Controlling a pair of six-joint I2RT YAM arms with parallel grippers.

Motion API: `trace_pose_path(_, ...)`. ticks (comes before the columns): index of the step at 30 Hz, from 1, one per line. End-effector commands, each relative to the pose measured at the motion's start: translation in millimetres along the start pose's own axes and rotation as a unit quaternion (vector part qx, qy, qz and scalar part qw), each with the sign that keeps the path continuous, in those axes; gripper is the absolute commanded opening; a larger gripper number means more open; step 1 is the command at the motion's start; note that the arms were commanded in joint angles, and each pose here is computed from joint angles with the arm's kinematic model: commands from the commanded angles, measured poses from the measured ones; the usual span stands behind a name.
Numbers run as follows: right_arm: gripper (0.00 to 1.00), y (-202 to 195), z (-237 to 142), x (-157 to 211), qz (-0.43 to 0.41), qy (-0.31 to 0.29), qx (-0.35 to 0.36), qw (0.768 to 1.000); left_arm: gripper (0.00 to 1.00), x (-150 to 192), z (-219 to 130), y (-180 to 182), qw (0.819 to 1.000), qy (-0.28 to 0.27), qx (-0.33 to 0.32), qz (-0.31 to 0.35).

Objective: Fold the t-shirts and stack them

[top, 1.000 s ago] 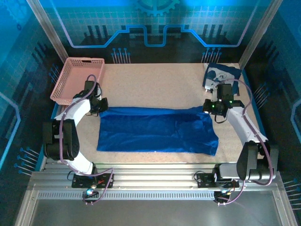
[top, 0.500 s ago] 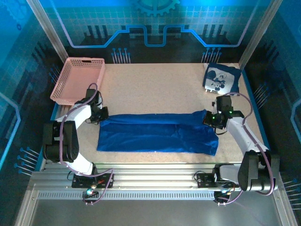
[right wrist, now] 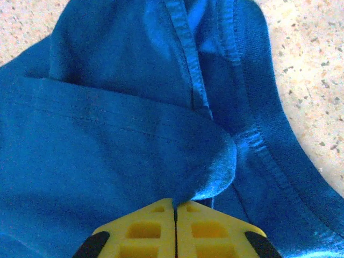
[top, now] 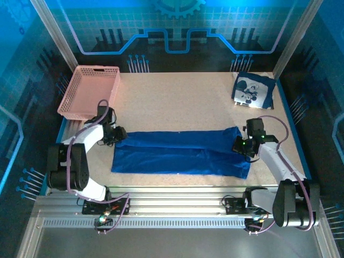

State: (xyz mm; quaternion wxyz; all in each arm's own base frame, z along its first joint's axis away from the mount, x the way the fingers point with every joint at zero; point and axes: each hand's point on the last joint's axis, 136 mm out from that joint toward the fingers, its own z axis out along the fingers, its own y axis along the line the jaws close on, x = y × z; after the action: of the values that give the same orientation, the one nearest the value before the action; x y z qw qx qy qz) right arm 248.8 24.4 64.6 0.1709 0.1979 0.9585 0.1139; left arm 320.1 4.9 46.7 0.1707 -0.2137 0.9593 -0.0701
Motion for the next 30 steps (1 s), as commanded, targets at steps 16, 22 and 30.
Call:
trace_pose_path(16, 0.74, 57.7, -30.8, -30.9, -0.066, -0.034, -0.142, 0.987, 0.75, -42.3, -76.8, -154.3, 0.965, -0.095, 0.239, 0.055)
trace_pose_path(22, 0.65, 61.1, 4.1, -51.0, -0.134, 0.038, -0.119, 0.983, 0.73, -11.8, -42.5, -212.7, 0.950, 0.002, 0.286, 0.122)
trace_pose_path(30, 0.58, 81.3, 40.4, -67.3, -0.229, 0.080, -0.103, 0.965, 0.72, 14.2, -23.8, -227.9, 0.945, 0.046, 0.288, 0.148)
